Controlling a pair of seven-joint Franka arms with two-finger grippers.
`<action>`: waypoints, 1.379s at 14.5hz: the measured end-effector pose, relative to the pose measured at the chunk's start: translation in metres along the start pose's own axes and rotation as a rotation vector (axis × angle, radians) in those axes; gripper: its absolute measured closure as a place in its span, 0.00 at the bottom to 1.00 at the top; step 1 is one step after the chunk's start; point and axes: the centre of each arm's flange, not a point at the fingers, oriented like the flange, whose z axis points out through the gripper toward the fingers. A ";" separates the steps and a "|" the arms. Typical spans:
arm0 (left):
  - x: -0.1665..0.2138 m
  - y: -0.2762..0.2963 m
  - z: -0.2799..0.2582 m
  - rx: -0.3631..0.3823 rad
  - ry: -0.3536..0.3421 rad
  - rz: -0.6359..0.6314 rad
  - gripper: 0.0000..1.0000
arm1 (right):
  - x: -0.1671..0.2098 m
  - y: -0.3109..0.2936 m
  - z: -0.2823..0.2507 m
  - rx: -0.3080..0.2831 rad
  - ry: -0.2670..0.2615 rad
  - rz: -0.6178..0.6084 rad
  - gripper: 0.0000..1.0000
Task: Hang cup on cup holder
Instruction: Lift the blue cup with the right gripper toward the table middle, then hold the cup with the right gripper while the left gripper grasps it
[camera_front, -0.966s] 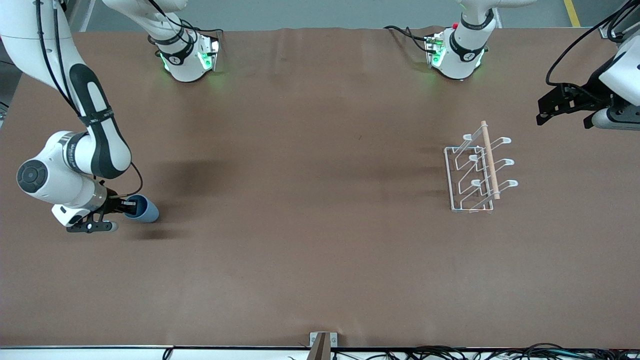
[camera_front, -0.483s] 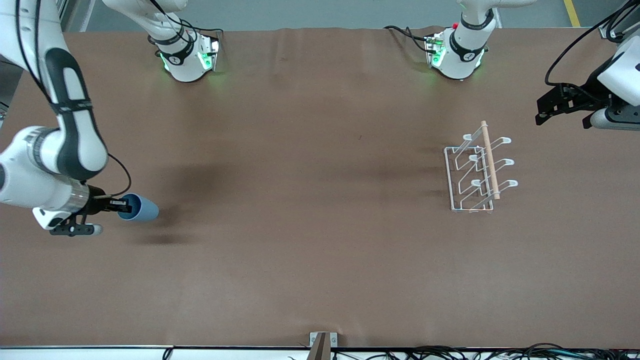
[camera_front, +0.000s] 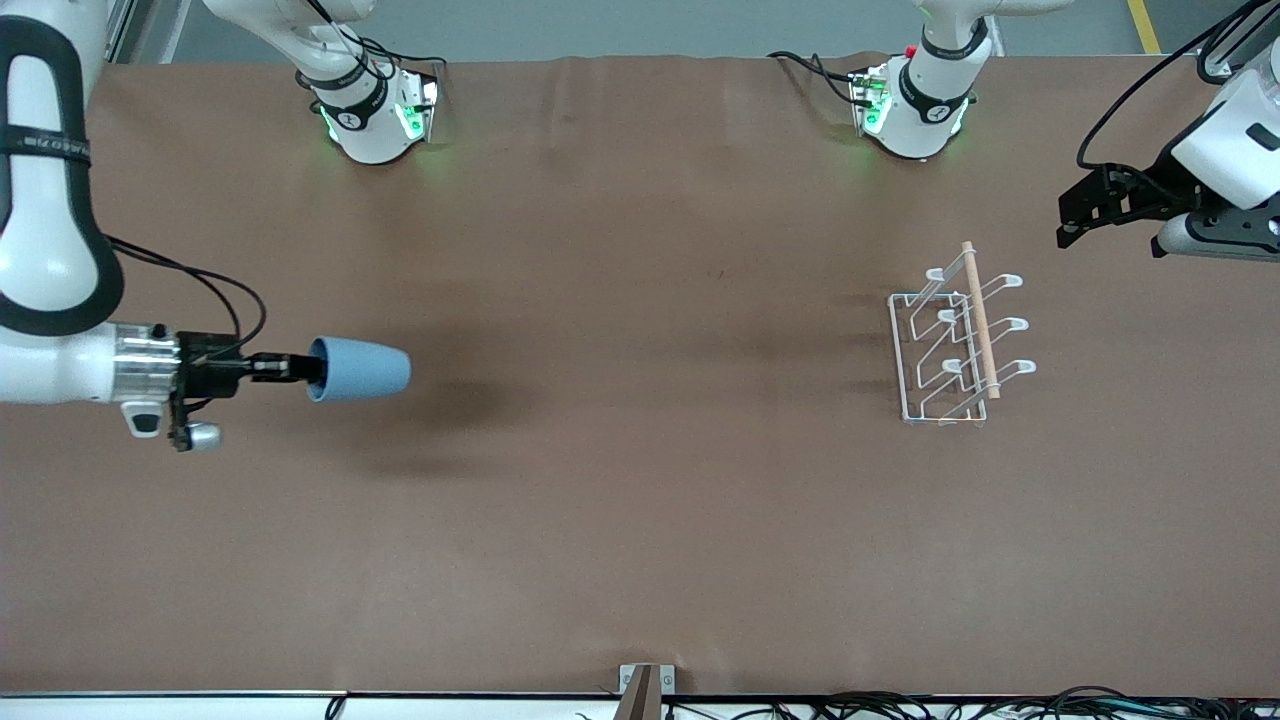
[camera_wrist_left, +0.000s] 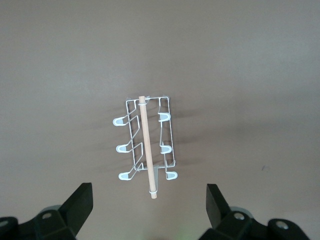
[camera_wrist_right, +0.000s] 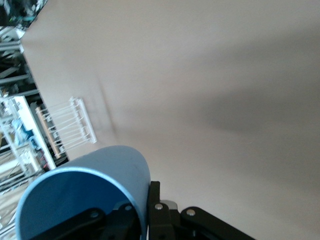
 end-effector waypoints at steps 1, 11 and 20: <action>0.000 0.003 0.000 0.000 0.000 0.009 0.00 | -0.007 -0.020 0.021 0.031 -0.028 -0.005 0.96; -0.017 0.153 0.004 -0.124 -0.001 0.614 0.00 | -0.087 -0.153 0.247 0.339 -0.165 0.051 0.96; -0.044 0.343 0.089 -0.244 -0.080 0.964 0.00 | -0.105 -0.144 0.276 0.314 -0.213 0.086 0.96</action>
